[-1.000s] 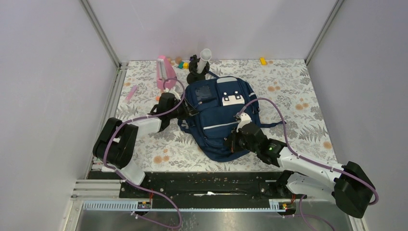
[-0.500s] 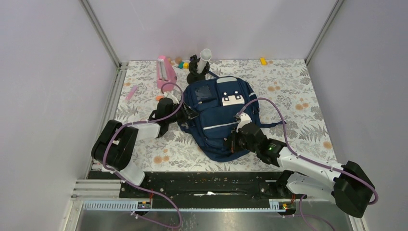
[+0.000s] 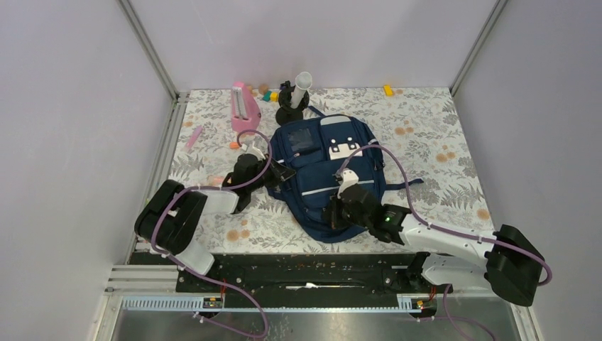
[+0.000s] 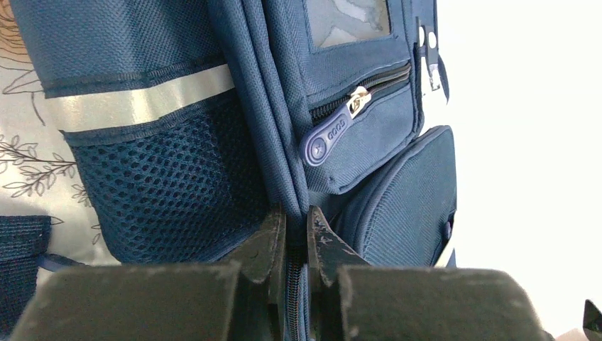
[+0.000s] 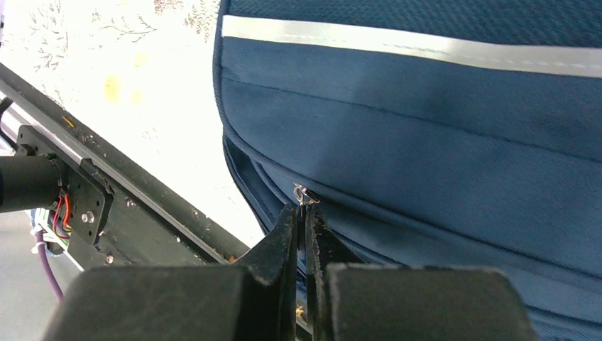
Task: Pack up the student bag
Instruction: Unzip the student bag at the center of the board.
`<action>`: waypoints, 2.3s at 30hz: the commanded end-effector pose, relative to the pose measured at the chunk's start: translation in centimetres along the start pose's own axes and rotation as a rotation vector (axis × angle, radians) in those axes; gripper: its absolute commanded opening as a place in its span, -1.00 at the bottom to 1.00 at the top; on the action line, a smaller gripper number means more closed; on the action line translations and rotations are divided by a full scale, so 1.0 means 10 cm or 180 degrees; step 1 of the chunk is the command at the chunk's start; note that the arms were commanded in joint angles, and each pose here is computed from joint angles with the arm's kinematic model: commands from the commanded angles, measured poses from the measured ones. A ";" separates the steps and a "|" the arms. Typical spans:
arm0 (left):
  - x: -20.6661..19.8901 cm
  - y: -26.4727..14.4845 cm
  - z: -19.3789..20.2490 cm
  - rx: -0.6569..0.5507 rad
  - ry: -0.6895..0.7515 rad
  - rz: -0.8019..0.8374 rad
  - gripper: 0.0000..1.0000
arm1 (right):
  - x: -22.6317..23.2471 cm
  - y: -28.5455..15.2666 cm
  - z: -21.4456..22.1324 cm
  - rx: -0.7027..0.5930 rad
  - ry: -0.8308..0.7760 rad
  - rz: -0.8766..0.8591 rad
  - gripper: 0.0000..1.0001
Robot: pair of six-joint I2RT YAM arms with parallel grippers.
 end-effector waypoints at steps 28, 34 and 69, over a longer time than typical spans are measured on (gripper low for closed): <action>-0.49 -0.24 0.04 -0.0035 0.0650 0.0531 -1.00 | 0.97 0.54 -0.80 -0.0271 0.0676 0.0097 -1.00; -0.48 -0.25 0.05 -0.0030 0.0652 0.0545 -1.00 | 1.01 0.64 -0.90 -0.0161 0.0846 0.0022 -1.00; -0.32 -0.86 -0.43 -0.0331 0.1404 -0.0446 0.97 | -1.39 -0.57 -0.65 -0.0572 0.1150 0.1092 0.78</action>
Point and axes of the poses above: each gripper's point midway between its finger pads, its own y axis out along the fingers, its own x axis along the line the jaws close on, z = x × y, the point moved 1 cm from there along -y, back along the fingers, and after that the axes turned 8 degrees about -y, right-handed, at the moved point
